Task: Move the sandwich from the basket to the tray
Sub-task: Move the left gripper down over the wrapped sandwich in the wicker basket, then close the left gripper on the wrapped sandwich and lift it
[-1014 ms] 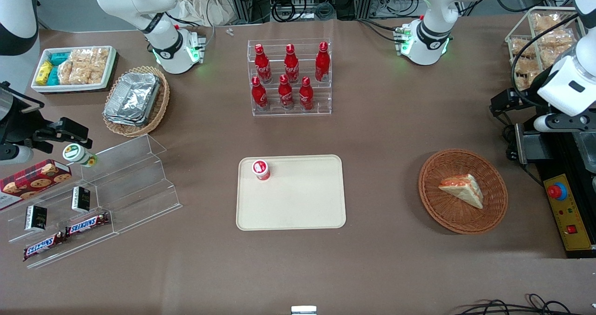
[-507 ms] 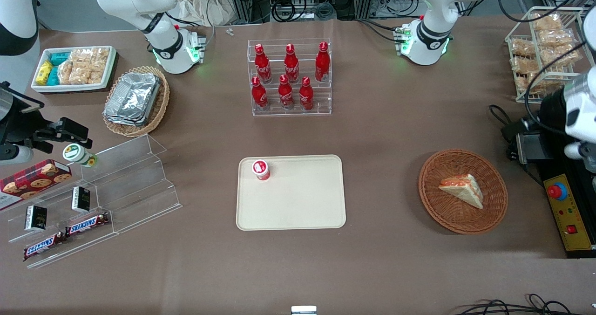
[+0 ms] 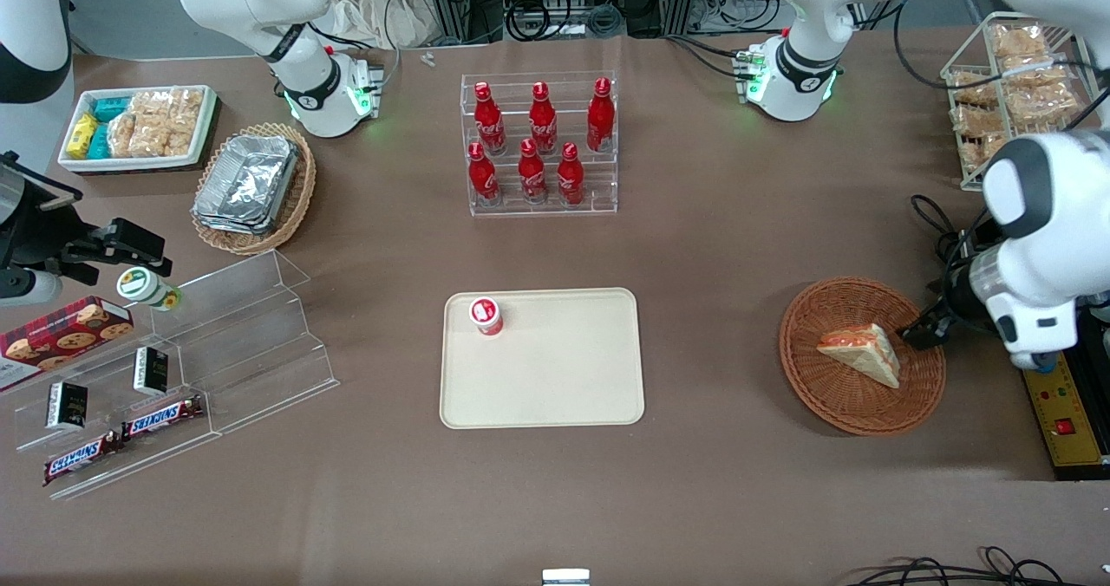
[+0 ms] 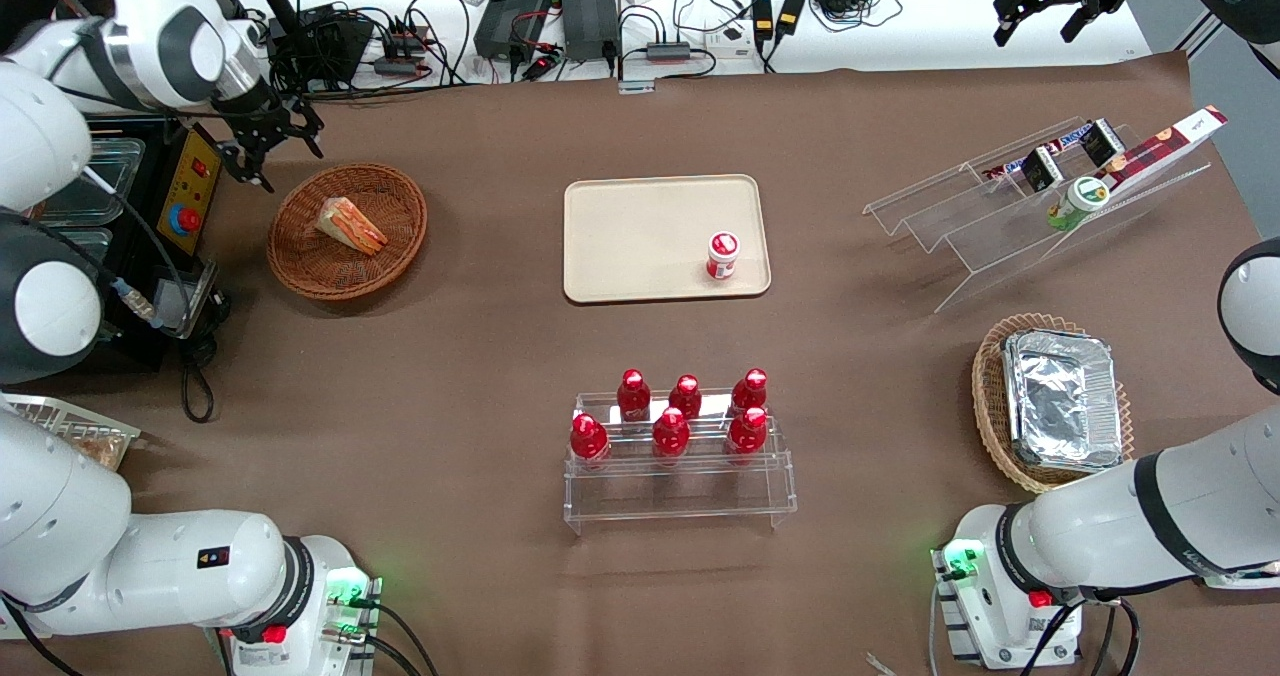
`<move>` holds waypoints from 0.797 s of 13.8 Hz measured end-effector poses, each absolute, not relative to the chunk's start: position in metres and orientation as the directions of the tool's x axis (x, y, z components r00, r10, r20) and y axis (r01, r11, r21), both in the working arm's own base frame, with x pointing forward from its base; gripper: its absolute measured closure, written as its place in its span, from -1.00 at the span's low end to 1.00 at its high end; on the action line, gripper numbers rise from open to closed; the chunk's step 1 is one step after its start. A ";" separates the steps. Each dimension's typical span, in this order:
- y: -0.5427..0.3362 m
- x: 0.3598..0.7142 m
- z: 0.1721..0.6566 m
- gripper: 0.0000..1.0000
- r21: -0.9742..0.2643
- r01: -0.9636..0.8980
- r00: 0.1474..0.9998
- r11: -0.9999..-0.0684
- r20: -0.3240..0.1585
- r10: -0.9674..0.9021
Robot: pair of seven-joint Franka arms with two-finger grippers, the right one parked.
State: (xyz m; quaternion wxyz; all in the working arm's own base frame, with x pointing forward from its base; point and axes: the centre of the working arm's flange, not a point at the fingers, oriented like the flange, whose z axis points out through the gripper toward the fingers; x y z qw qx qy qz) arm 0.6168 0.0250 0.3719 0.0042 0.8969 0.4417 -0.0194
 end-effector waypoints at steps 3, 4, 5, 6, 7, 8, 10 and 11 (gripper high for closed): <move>0.020 0.625 0.315 -1.00 -0.013 0.821 0.570 -0.571 -0.043 0.820; 0.018 0.626 0.301 -1.00 -0.020 0.825 0.564 -0.565 -0.048 0.825; 0.017 0.626 0.291 -1.00 -0.021 0.828 0.559 -0.561 -0.050 0.827; 0.016 0.626 0.282 -1.00 -0.025 0.829 0.557 -0.558 -0.052 0.829; 0.015 0.625 0.273 -1.00 -0.033 0.830 0.554 -0.557 -0.058 0.830; 0.015 0.623 0.265 -0.99 -0.042 0.830 0.553 -0.556 -0.064 0.831; 0.015 0.622 0.255 -0.68 -0.052 0.831 0.550 -0.554 -0.071 0.832; 0.015 0.622 0.253 -0.42 -0.051 0.831 0.550 -0.554 -0.071 0.832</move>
